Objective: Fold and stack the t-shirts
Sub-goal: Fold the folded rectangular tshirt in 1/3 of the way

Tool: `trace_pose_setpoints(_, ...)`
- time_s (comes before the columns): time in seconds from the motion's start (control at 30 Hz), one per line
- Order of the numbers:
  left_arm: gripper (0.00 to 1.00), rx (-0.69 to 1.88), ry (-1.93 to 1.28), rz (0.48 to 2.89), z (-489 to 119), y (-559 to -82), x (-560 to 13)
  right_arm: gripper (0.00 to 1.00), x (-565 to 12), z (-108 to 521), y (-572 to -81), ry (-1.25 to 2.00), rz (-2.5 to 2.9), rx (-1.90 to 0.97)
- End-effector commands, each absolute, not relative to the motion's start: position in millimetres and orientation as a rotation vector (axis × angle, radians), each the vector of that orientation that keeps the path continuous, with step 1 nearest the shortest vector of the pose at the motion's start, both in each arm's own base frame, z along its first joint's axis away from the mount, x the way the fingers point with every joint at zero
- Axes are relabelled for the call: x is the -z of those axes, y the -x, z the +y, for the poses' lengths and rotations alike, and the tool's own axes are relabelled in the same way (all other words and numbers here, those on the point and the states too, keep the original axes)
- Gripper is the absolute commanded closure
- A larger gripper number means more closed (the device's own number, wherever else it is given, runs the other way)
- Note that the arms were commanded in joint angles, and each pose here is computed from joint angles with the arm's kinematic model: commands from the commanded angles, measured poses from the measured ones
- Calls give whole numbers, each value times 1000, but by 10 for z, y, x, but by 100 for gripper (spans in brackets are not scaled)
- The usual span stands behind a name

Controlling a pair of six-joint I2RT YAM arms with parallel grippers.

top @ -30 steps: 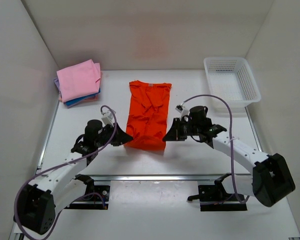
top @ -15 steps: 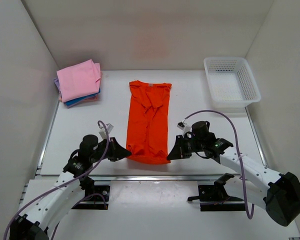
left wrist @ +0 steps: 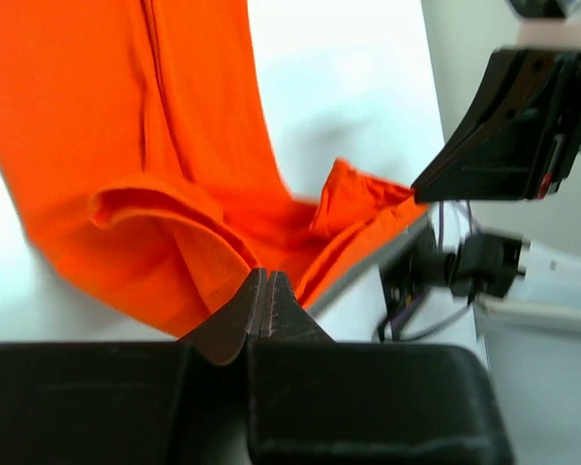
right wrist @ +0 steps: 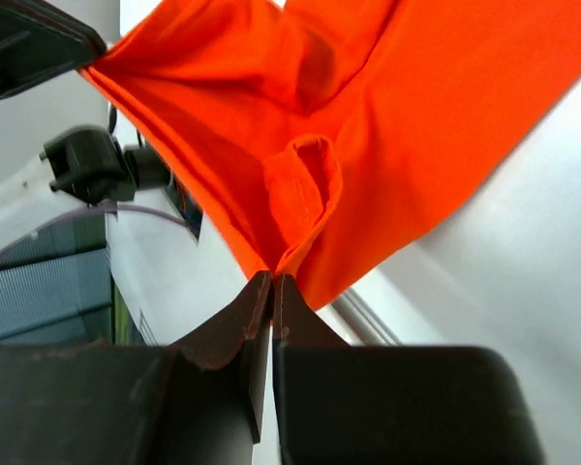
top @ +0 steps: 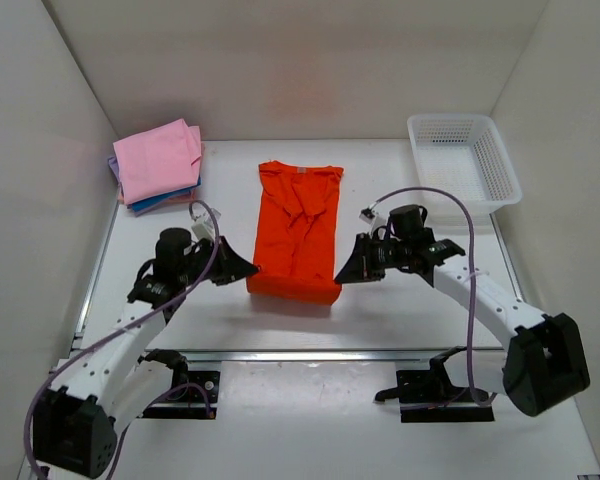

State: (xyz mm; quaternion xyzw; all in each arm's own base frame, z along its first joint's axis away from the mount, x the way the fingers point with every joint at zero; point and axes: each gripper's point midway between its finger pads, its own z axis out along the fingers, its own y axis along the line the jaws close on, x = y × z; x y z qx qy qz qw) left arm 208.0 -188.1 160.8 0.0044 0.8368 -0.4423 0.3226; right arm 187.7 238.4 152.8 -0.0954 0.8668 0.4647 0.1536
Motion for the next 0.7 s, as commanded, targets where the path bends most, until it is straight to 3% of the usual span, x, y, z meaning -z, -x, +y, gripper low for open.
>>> trace_pose_setpoints(0.0,100,1116,-69,2118,-1857,-2481,-1829,99,-1751,2376,-2199,343,2407,-1342)
trace_pose_setpoints(0.23,100,1067,-48,2090,-1908,-3461,-1872,100,-1818,2307,-3241,319,2384,-1278)
trace_pose_setpoints(0.4,97,1014,0,2076,-1857,-4314,-1745,100,-1509,2297,-4053,270,2427,-1256)
trace_pose_setpoints(0.43,90,1017,11,2083,-1869,-4487,-1690,99,-1651,2340,-4229,304,2385,-1231)
trace_pose_setpoints(0.5,51,1047,64,2046,-1786,-4752,-1686,88,-1473,2308,-4537,275,2421,-1173)
trace_pose_setpoints(0.53,42,1099,84,2001,-1788,-4840,-1708,79,-1557,2350,-4658,291,2400,-1134)
trace_pose_setpoints(0.57,2,1140,116,1993,-1786,-4851,-1674,73,-1547,2317,-4768,273,2402,-1077)
trace_pose_setpoints(0.67,1,1182,113,1974,-1762,-4900,-1700,68,-1518,2294,-4798,232,2415,-1025)
